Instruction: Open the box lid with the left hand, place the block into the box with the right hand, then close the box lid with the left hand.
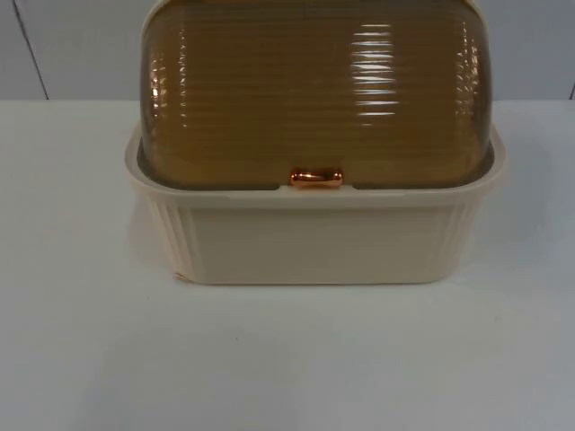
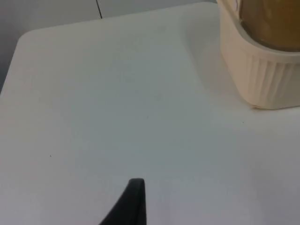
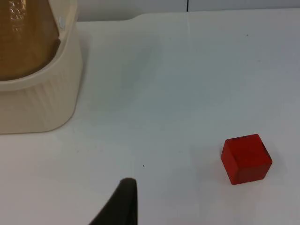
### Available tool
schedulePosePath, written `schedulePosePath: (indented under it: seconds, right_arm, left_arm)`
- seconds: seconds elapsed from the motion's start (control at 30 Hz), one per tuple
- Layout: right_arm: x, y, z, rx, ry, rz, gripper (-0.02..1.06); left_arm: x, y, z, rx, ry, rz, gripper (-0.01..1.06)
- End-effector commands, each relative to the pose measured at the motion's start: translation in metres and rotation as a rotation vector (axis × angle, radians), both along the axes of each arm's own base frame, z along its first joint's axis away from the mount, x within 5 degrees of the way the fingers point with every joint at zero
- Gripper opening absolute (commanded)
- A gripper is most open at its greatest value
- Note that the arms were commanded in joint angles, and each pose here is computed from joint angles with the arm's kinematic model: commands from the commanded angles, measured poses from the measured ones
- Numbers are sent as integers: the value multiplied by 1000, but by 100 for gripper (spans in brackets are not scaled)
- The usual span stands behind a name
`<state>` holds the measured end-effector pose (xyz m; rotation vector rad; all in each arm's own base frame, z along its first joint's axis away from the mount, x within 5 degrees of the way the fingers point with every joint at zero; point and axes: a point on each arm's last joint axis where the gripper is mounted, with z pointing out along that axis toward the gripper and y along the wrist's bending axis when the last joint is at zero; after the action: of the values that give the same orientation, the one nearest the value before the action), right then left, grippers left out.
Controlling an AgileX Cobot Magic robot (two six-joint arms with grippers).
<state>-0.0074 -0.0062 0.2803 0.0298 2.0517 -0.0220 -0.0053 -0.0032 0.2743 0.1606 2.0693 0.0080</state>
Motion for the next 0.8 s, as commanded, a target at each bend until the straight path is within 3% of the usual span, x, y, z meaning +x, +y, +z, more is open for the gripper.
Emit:
schedulePosePath:
  seconds: [0.0, 0.77]
  right_arm:
    - [0, 0, 0, -4, -9, 4, 105]
    - [0, 0, 0, -7, -9, 5, 105]
  left_arm:
    - [0, 1, 1, 12, -15, 6, 105]
    - [0, 2, 1, -4, -14, 24, 105]
